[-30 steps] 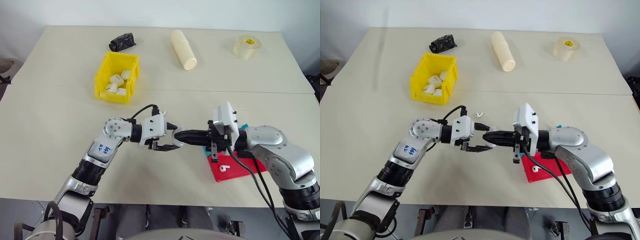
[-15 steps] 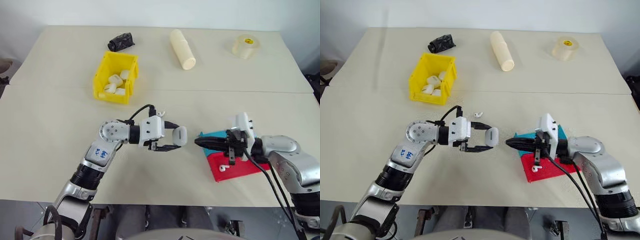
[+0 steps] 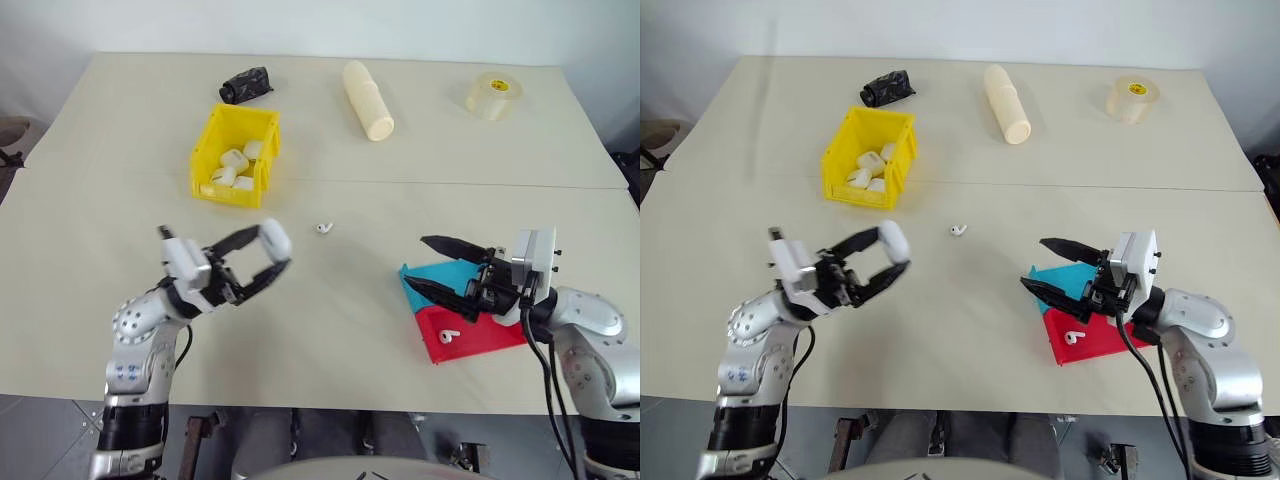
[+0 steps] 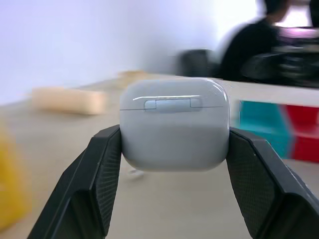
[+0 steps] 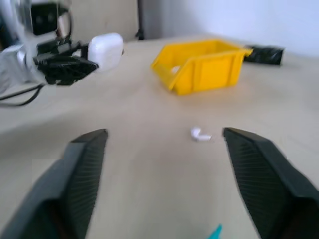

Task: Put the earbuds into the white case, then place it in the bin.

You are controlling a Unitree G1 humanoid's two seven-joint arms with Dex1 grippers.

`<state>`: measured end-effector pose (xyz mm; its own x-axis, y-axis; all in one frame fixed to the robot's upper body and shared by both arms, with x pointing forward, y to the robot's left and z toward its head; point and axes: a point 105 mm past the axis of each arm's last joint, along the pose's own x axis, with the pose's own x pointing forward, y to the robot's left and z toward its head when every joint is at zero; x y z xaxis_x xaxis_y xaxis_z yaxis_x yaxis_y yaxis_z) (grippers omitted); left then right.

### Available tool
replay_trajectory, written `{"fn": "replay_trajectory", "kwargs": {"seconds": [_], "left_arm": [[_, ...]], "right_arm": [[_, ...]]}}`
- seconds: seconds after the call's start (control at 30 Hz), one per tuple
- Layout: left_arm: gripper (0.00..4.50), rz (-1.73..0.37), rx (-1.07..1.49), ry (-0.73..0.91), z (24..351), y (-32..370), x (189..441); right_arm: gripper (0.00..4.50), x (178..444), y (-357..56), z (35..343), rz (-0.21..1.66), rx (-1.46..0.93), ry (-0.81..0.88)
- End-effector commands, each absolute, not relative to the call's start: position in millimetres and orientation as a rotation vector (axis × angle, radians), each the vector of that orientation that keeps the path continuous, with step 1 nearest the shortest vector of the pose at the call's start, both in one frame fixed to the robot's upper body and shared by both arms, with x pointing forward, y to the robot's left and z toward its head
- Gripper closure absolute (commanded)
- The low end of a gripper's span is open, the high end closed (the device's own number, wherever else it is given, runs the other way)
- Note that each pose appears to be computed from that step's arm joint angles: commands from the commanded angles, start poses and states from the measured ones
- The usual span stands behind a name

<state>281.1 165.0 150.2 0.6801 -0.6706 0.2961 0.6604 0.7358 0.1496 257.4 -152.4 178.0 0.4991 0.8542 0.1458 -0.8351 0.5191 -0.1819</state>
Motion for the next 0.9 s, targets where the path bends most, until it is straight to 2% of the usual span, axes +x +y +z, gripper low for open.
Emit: {"fn": "replay_trajectory", "kwargs": {"seconds": [0.03, 0.2, 0.3, 0.5, 0.73, 0.9], "left_arm": [[1.72, -0.521, -0.029, -0.356, 156, 185, 283], [1.72, -0.376, -0.098, -0.333, 153, 194, 292], [1.72, -0.296, -0.095, -0.316, 162, 207, 315], [1.72, -0.288, -0.029, -0.294, 191, 218, 368], [1.72, -0.344, -0.007, -0.174, 189, 217, 416], [0.09, -0.392, 0.001, -0.157, 190, 203, 426]], "right_arm": [[0.03, 256, -149, 191, 0.966, -0.128, -0.340], [0.03, 258, -149, 185, 0.946, -0.136, -0.332], [0.03, 258, -152, 179, 0.960, -0.154, -0.296], [0.03, 262, -157, 174, 0.966, -0.191, -0.264], [0.03, 262, -155, 175, 0.954, -0.235, -0.272], [0.00, 261, -152, 177, 0.948, -0.241, -0.283]]}}
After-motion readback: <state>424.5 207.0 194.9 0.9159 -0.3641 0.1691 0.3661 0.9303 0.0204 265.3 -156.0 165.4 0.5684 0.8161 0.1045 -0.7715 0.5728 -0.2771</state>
